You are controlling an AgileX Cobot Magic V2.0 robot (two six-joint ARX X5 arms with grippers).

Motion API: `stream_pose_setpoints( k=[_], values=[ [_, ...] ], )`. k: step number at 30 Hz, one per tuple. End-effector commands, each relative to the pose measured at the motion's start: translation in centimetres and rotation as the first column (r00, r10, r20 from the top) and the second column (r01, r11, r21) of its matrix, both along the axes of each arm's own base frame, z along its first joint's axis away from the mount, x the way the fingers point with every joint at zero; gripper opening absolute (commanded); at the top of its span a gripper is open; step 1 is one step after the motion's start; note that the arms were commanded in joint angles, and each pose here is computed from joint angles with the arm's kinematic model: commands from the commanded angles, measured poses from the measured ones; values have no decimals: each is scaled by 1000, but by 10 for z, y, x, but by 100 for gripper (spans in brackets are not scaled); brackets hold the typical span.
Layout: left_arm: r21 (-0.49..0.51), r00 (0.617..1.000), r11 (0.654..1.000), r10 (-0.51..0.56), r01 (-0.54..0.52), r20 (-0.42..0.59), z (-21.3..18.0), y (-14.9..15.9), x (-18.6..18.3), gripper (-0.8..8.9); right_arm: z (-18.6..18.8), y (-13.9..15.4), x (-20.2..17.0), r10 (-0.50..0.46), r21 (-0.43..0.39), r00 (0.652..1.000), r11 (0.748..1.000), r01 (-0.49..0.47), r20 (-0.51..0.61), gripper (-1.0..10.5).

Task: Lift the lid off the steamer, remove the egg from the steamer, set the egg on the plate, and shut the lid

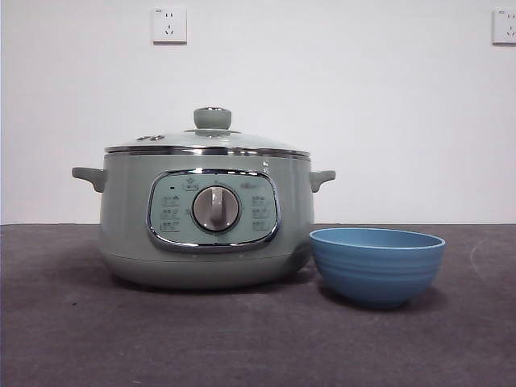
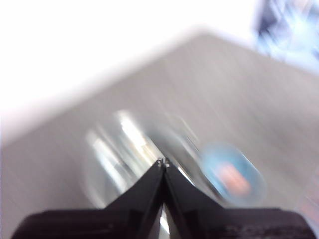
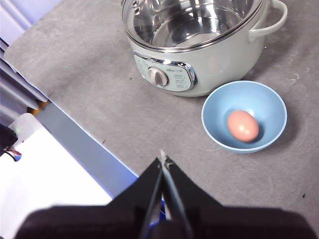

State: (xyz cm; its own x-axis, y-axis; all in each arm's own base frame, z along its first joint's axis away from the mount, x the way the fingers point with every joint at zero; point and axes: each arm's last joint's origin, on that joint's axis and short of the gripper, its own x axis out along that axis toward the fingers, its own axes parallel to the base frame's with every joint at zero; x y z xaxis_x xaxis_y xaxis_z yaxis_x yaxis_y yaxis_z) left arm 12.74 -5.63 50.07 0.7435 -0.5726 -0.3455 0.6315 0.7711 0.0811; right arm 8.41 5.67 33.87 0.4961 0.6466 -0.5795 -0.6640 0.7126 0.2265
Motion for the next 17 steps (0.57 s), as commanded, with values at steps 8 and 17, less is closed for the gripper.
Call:
stream_pose_setpoints(
  k=[8, 17],
  values=[
    [-77, 893, 985, 172, -153, 415, -8, 35, -17, -4, 0, 0, 0, 3, -2, 1000, 1000, -3, 6, 0],
    [-88, 823, 918, 386, -386, 417, -128, 51, -22, -4, 0, 0, 0, 3, -2, 1000, 1000, -3, 6, 0]
  ],
)
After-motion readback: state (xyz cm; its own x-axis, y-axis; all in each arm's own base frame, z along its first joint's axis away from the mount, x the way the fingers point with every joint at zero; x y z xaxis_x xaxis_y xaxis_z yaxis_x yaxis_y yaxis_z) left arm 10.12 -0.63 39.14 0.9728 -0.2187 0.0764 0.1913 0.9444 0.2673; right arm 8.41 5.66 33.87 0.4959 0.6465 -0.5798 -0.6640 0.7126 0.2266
